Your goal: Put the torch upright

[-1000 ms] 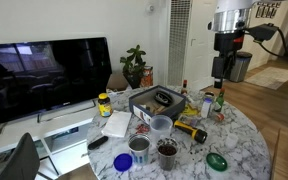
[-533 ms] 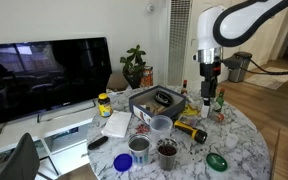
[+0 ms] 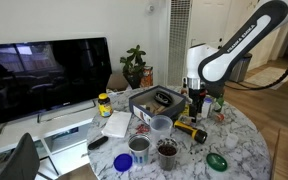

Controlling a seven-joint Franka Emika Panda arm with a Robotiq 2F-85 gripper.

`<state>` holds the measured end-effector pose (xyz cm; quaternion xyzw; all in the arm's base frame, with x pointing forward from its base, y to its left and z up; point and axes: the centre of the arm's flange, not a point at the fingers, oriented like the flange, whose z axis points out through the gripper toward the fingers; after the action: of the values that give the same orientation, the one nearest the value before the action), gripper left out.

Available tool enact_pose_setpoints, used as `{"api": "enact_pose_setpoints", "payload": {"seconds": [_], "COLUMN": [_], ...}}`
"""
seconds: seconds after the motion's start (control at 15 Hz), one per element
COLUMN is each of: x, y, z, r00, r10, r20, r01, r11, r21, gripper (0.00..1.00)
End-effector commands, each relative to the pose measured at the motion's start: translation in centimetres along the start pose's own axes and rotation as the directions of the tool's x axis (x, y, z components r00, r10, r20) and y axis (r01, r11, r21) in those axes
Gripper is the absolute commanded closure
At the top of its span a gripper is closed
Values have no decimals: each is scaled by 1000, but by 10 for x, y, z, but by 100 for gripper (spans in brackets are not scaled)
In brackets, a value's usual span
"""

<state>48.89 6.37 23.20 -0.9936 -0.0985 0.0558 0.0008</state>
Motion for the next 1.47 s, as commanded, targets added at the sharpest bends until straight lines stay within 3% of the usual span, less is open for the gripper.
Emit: {"api": "enact_pose_setpoints", "payload": {"seconds": [0.0, 0.2, 0.33, 0.47, 0.73, 1.4], "x": [3, 9, 14, 24, 40, 60], "y": [2, 3, 6, 19, 32, 40], "z": [7, 10, 25, 42, 63, 112], "r00": [1000, 1000, 995, 989, 986, 978], "r10": [1, 1, 90, 149, 154, 121], "r20": [4, 4, 46, 18, -60, -169], "r01": [-1, -1, -89, -149, -150, -113], "r11": [1000, 1000, 996, 989, 986, 992], "r21": [0, 0, -22, 1, 65, 55], "gripper": [0, 0, 0, 0, 0, 2]}}
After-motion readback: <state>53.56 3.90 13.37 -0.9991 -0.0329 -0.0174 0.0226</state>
